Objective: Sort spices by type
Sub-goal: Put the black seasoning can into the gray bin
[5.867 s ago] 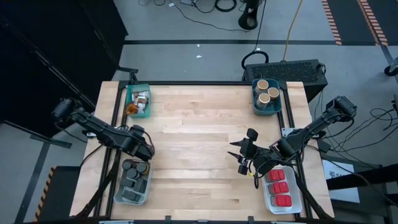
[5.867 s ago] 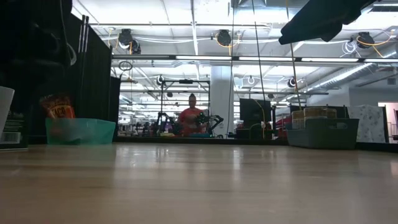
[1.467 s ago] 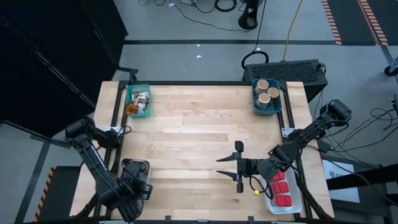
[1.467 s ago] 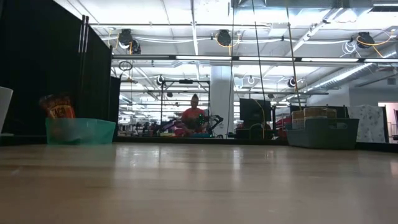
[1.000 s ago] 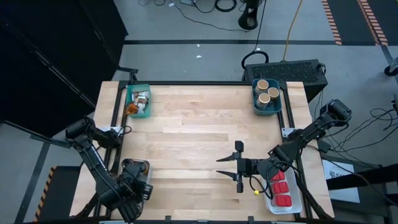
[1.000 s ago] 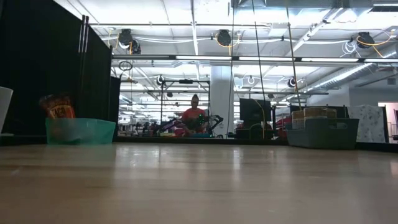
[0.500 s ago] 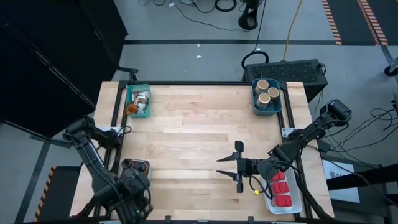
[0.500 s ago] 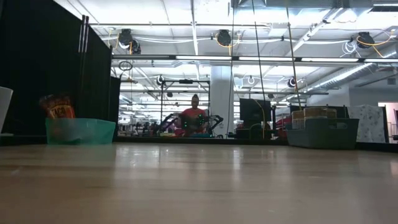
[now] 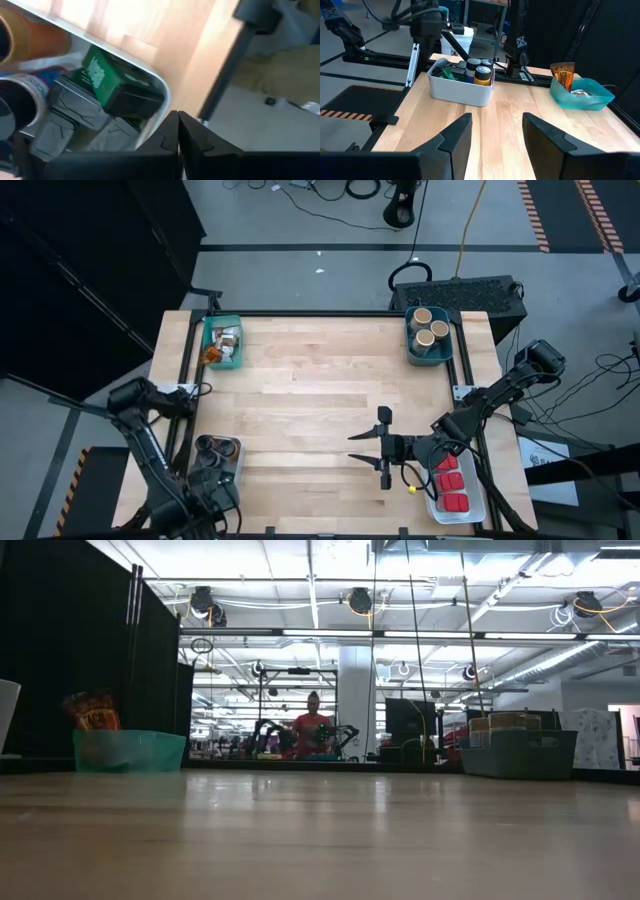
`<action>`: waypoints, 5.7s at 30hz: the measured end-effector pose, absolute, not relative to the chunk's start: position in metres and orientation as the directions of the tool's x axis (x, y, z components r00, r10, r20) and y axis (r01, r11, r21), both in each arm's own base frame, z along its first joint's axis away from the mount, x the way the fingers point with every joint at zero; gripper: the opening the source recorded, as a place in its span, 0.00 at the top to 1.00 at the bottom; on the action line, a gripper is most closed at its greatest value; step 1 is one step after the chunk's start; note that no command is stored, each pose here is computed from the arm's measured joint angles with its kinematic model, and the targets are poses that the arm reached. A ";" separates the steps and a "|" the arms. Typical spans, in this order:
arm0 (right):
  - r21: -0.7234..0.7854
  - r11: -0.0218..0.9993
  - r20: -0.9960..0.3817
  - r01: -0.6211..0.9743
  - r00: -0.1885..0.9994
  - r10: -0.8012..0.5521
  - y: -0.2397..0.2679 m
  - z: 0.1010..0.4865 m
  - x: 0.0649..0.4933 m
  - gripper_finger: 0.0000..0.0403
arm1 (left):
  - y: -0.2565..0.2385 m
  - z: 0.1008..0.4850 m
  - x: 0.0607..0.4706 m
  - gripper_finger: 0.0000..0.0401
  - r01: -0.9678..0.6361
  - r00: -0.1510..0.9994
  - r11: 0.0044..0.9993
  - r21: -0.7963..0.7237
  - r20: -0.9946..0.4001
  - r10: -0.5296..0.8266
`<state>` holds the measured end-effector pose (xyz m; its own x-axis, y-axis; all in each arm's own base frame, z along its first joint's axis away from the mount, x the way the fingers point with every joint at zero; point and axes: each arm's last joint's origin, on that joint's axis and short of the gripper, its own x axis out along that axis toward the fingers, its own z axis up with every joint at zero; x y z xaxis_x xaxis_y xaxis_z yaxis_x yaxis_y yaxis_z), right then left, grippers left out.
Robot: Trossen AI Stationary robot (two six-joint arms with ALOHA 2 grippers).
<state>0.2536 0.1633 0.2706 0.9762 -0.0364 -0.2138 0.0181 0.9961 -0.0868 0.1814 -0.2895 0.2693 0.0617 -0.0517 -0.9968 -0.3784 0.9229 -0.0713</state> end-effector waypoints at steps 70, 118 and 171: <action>-0.104 0.994 -0.241 0.024 0.969 -0.048 0.162 0.267 0.253 0.60 | -0.257 0.276 0.192 0.99 -0.298 0.018 0.944 0.140 -0.988 0.152; -0.116 0.993 -0.264 0.024 0.963 -0.054 0.162 0.265 0.252 0.60 | -0.248 0.229 0.189 0.99 -0.296 -0.032 0.891 0.343 -0.936 0.350; -0.083 0.995 -0.278 0.055 0.958 -0.076 0.156 0.263 0.255 0.60 | -0.244 0.231 0.197 1.00 -0.154 -0.013 0.947 0.281 -0.959 0.282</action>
